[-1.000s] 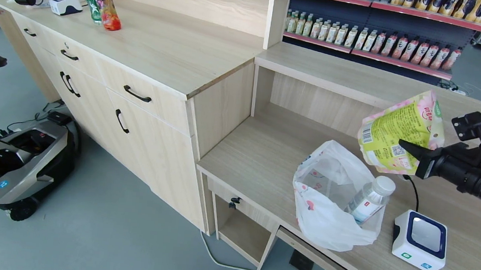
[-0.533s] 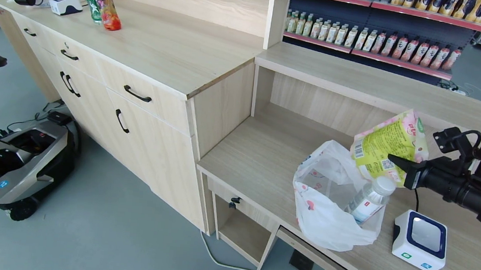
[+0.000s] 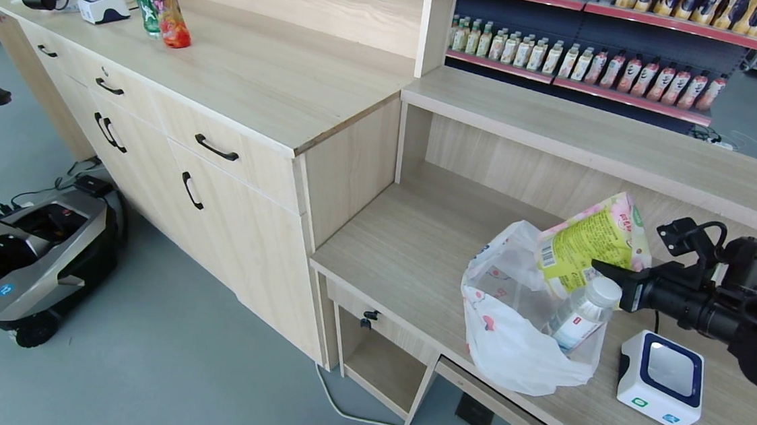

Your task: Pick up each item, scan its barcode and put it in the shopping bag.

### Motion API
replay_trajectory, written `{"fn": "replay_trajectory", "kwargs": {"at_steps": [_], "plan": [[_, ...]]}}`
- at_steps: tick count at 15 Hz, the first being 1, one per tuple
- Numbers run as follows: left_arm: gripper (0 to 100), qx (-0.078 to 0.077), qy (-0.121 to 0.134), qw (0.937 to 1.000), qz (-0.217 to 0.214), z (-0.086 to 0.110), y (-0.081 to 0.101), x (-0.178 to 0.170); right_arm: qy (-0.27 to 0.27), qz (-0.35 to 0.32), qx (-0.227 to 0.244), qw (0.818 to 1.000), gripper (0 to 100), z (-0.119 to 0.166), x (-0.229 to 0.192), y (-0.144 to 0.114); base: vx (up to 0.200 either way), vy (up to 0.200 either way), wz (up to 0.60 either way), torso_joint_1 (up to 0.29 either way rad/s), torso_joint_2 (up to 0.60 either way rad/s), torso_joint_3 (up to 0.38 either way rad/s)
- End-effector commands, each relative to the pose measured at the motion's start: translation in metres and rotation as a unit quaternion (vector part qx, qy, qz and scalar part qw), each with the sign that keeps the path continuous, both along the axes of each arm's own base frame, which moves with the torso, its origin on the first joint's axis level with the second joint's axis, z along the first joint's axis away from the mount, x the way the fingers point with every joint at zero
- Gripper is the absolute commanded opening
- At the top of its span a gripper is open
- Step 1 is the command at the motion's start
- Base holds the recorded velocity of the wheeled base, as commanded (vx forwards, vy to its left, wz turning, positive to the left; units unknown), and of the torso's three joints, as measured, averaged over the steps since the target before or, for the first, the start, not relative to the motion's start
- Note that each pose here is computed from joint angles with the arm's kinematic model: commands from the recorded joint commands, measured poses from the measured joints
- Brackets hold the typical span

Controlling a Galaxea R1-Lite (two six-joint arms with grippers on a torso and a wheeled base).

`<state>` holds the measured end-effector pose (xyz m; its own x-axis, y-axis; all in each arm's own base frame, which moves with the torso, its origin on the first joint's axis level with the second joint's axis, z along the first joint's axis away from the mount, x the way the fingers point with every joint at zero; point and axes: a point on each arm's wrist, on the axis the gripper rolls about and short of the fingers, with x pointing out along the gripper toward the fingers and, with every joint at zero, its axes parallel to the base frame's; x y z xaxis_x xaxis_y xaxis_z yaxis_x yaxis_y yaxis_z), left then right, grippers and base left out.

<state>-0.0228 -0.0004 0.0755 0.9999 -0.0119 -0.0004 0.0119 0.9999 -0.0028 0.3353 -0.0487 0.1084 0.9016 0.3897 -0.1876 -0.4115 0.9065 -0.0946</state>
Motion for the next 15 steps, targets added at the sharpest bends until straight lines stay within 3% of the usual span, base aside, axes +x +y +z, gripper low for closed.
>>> {"fn": "replay_trajectory", "kwargs": {"at_steps": [1, 15], "plan": [[100, 0.000, 0.000, 1.0000, 0.000, 0.000, 0.000, 0.000, 0.009, 0.004, 0.001, 1.000, 0, -0.008, 0.003, 0.000, 0.000, 0.000, 0.00, 0.000, 0.00, 0.000], [100, 0.000, 0.000, 1.0000, 0.001, 0.000, 0.000, 0.000, 0.023, 0.014, -0.025, 0.999, 0, -0.024, 0.002, 0.001, 0.000, 0.000, 0.00, 0.000, 0.00, 0.000]]}}
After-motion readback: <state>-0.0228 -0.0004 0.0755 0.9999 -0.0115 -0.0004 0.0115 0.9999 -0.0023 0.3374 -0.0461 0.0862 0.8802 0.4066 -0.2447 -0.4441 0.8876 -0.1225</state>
